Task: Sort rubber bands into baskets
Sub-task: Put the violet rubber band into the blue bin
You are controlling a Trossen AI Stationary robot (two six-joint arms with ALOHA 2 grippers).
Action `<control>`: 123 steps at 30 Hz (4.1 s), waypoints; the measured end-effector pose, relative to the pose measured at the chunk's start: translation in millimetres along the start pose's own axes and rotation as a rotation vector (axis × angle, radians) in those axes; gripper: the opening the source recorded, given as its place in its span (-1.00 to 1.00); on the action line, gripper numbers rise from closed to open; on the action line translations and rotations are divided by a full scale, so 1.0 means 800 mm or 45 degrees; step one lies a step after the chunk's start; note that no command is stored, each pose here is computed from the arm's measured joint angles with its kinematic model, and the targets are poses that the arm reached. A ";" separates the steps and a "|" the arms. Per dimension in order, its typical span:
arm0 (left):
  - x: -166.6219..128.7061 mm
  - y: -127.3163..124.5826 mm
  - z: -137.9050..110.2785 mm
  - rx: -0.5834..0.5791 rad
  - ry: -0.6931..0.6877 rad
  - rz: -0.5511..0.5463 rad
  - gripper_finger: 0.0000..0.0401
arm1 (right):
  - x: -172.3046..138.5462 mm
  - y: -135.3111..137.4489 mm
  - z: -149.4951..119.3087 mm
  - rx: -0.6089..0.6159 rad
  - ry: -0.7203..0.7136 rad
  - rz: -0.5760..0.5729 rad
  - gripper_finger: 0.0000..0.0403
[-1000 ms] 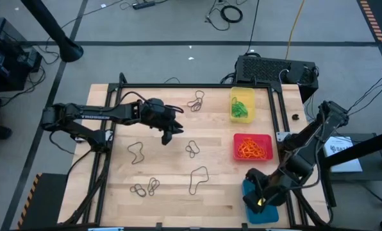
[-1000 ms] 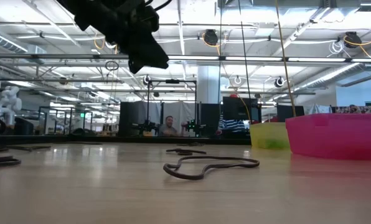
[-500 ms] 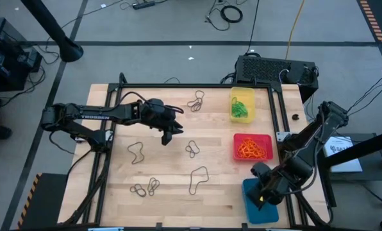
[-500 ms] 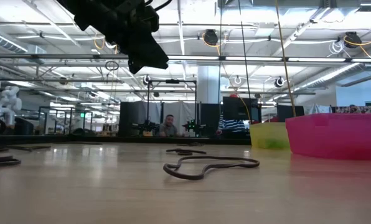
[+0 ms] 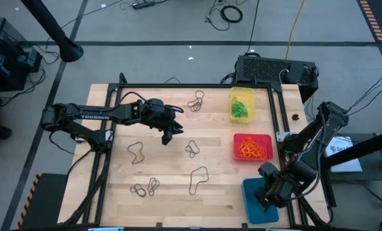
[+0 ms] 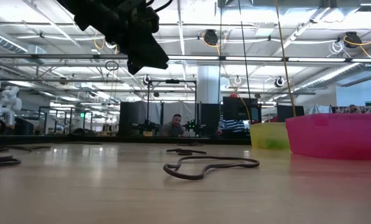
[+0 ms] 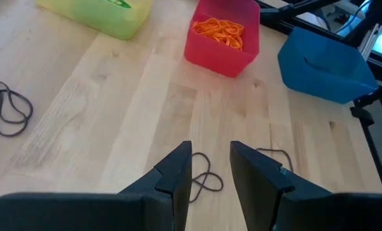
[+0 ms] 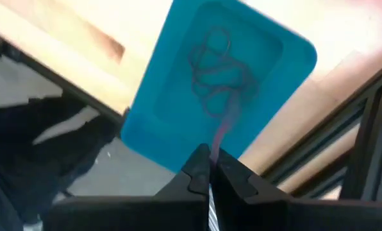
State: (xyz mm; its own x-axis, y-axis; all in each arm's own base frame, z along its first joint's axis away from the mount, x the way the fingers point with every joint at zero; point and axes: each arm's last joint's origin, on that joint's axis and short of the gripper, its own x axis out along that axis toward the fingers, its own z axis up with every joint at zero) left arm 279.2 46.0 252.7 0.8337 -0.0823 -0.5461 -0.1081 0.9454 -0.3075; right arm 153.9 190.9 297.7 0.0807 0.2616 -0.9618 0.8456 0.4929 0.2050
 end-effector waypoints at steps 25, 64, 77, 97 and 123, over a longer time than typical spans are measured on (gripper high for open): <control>0.000 0.001 -0.004 -0.026 0.041 0.009 -0.44 | 0.036 0.020 -0.001 0.004 -0.118 -0.054 -0.76; -0.011 0.008 -0.051 -0.317 0.523 0.163 -0.44 | -0.042 0.010 0.381 -0.241 -0.842 0.281 -0.55; -0.036 0.007 -0.063 -0.494 0.662 0.266 -0.44 | 0.002 -0.058 0.549 0.021 -1.025 0.474 -0.55; -0.055 0.004 -0.055 -0.621 0.511 0.405 -0.44 | 0.073 -0.077 0.589 0.122 -0.989 0.296 -0.55; -0.051 0.000 -0.050 -0.617 0.437 0.414 -0.44 | 0.111 -0.037 0.569 0.021 -0.953 0.152 -0.97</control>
State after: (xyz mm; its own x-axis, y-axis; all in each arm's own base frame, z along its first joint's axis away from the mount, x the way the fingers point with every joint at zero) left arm 223.3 36.9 243.7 0.5070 0.0108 -0.8618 -0.6216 0.6973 -0.3570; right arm 376.4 -178.3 123.7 0.5040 -0.3236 -0.8008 0.8159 0.4825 0.3185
